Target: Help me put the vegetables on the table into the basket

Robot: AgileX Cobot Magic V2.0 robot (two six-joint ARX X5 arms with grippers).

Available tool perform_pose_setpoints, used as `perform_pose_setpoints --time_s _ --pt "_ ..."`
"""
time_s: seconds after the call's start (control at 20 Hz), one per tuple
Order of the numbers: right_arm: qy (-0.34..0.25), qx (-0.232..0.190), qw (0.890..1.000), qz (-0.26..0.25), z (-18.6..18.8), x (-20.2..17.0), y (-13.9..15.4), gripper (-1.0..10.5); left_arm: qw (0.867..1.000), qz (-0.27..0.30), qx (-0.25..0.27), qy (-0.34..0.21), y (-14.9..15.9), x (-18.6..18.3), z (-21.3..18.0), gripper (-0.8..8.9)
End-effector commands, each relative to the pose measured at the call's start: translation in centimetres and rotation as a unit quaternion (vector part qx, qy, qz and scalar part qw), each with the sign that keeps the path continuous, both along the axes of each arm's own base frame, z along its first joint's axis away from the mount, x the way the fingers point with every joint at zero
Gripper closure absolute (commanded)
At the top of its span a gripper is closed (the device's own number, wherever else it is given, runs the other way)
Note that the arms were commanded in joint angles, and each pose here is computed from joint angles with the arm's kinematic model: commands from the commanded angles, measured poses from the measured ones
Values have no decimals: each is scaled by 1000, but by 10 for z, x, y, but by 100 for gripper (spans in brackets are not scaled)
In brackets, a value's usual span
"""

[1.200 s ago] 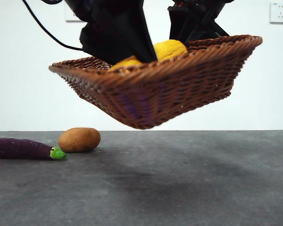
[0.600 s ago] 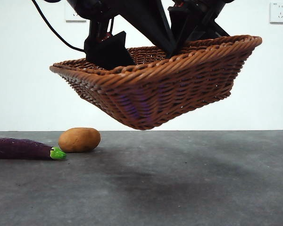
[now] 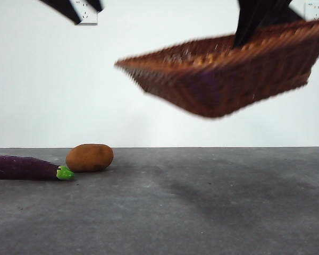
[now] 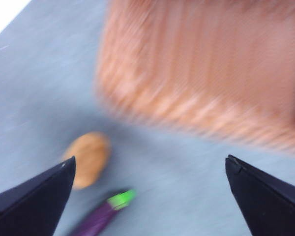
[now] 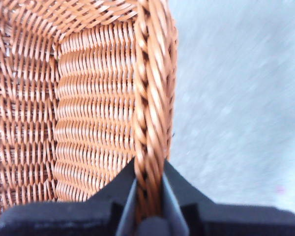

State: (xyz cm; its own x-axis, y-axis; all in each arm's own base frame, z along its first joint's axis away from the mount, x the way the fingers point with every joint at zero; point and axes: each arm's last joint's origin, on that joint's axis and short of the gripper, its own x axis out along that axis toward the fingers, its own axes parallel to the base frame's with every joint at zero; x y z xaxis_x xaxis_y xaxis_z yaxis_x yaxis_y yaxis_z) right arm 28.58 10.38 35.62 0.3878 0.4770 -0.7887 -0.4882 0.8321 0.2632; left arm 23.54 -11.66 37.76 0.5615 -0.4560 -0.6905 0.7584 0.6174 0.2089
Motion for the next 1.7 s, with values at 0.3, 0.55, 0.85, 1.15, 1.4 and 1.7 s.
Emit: perform_pose_setpoints --time_s 0.3,0.55,0.85,1.15,1.4,1.7 --pt "-71 43 996 -15 41 -34 -31 957 999 3 38 -13 23 86 -53 302" --pt "-71 29 997 -2 42 -40 -35 957 998 -8 66 11 17 137 -100 302" --pt "-78 19 997 14 42 -40 -35 957 994 -8 80 80 13 184 -122 302" --pt "-88 19 996 16 43 -39 -35 957 986 -15 94 135 18 199 -164 302" --pt "-96 19 995 18 44 -38 -35 957 985 -12 96 146 22 205 -180 302" --pt "-100 19 995 20 44 -38 -35 957 982 -20 86 166 20 209 -198 335"
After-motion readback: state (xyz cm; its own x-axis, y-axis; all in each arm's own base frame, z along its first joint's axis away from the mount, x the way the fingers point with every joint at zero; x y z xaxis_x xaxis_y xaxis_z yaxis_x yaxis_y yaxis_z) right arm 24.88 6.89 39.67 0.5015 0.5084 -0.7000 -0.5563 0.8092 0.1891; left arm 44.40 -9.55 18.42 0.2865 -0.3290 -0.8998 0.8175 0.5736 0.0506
